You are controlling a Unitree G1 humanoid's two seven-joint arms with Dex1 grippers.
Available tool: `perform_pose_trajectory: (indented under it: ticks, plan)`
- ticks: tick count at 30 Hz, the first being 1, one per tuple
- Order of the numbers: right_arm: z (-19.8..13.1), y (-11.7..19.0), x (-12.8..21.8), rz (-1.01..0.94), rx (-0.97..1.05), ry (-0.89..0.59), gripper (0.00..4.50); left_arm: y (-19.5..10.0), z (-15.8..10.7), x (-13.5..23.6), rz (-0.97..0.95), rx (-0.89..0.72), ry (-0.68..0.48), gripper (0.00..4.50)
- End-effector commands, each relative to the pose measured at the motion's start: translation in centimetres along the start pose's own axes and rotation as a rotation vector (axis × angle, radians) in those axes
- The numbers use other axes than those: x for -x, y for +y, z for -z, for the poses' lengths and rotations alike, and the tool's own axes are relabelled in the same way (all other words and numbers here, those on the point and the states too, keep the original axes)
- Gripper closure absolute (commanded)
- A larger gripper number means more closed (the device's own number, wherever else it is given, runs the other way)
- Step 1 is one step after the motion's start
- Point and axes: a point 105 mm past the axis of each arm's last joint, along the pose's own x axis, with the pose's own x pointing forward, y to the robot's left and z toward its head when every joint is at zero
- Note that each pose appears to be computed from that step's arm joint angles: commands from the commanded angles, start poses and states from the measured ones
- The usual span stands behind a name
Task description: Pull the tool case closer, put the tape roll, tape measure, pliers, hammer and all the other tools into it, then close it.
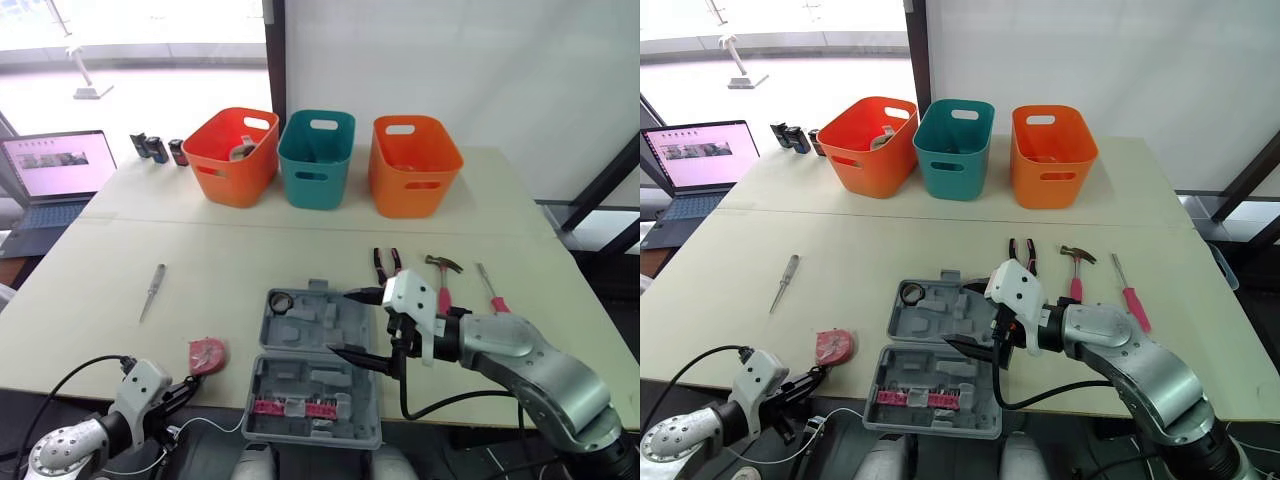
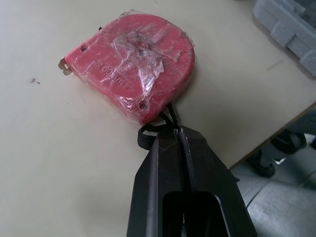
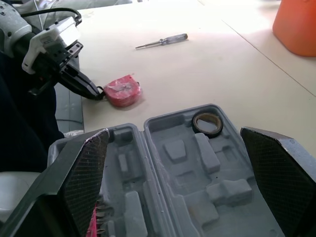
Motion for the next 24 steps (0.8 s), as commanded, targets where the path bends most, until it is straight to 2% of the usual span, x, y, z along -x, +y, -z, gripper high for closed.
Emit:
perform_pose_trajectory:
  ticks: [1, 6, 7, 9, 14, 16, 19, 22, 24]
  plan:
    - [-0.9, 0.1, 0.1, 0.004, 0.042, -0.026, 0.0, -0.8, 2.0, 0.3, 0.034, 0.055, 0.07, 4.47]
    - [-0.8, 0.0, 0.2, 0.013, 0.041, -0.021, 0.0, -0.6, 2.0, 0.3, 0.022, 0.053, 0.071, 4.47]
    - [-0.8, -0.1, 0.2, 0.017, 0.04, -0.02, 0.0, 0.0, 1.5, 0.2, -0.005, 0.063, 0.049, 4.22]
    - [-0.7, -0.2, 0.2, 0.025, 0.039, -0.02, 0.0, 0.4, 0.3, 0.2, -0.003, 0.073, -0.001, 3.6]
    - [-0.6, -0.3, 0.2, 0.036, 0.031, -0.022, 0.0, 2.2, -3.2, 0.5, -0.009, 0.05, -0.098, 0.98]
    - [-0.6, -0.4, 0.2, 0.041, 0.027, -0.024, 0.0, 2.7, -5.4, 1.2, 0.055, 0.046, -0.144, 0.03]
    - [-0.7, -0.4, 0.3, 0.049, 0.02, -0.032, 0.0, 3.3, -7.5, 2.5, 0.189, -0.003, -0.137, 0.03]
    - [-0.9, -0.5, 0.3, 0.052, 0.014, -0.043, 0.0, 4.1, -7.8, 2.9, 0.303, -0.095, -0.064, 0.03]
    - [-0.8, -0.4, 0.2, 0.051, 0.012, -0.043, 0.0, 5.1, -7.5, 2.4, 0.363, -0.225, 0.004, 0.03]
